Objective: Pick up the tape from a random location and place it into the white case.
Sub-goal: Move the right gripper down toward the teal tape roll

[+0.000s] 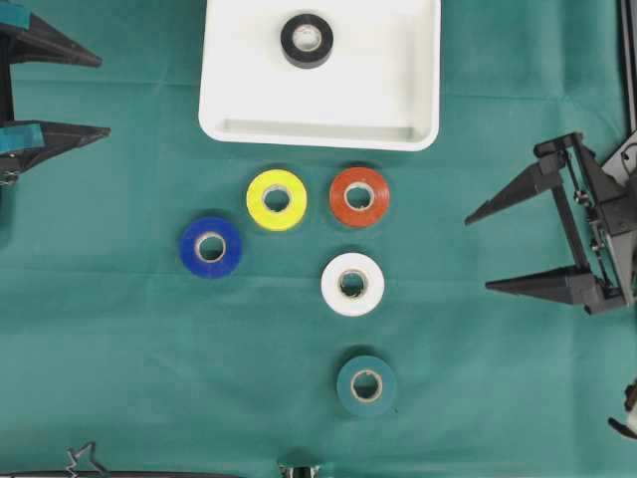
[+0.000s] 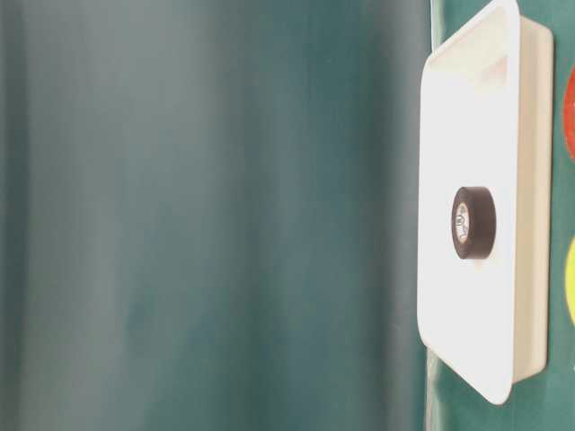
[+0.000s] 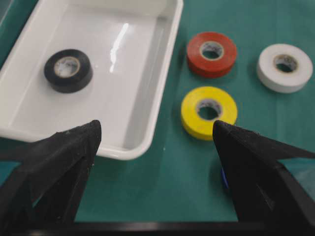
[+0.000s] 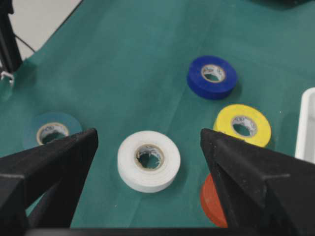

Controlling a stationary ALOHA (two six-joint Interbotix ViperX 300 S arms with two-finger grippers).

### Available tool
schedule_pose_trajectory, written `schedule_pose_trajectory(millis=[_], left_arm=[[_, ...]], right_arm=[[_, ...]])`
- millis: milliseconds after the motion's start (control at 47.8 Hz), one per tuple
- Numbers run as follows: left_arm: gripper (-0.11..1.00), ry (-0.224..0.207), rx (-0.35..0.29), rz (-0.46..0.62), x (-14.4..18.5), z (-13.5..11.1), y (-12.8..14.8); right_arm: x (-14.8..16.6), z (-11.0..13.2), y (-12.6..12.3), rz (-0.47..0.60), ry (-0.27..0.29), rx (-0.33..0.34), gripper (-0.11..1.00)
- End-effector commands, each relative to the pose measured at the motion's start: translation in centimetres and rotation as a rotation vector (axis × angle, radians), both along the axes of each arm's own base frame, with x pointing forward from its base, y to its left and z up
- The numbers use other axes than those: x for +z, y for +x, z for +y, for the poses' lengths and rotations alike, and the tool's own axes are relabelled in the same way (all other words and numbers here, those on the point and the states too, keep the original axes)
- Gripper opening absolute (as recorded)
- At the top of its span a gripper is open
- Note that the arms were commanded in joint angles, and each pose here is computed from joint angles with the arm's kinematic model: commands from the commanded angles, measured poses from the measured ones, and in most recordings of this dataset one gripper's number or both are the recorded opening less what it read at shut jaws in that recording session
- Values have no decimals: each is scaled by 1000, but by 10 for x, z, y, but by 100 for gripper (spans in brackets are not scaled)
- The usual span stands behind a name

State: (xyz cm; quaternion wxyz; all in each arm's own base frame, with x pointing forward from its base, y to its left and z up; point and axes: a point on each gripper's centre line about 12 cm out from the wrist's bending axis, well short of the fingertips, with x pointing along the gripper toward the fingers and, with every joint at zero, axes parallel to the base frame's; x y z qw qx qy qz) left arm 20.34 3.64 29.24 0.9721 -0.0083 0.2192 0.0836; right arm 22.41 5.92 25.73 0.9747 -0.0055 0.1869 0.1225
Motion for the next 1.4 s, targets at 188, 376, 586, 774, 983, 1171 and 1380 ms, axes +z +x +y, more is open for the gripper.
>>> schedule_pose_trajectory(millis=[188,376,586,774,983,1171,1380], left_arm=[[98,-1,0,-20,6,0,2],[98,0,0,-22,6,0,2],[98,1,-1,-20,6,0,2],[98,-1,0,-17,5,0,2],[98,-2,0,-13,4,0,3],[98,-1,0,-13,4,0,3],[98,0,-1,-9,4,0,3]], right_arm=[[11,1,4,-29,11,1,93],[11,1,4,-27,10,1,93],[11,4,5,-29,11,10,93],[9,11,10,-26,10,32,93],[12,20,23,-9,6,52,93],[13,33,40,4,2,76,93],[12,54,61,17,-2,120,93]])
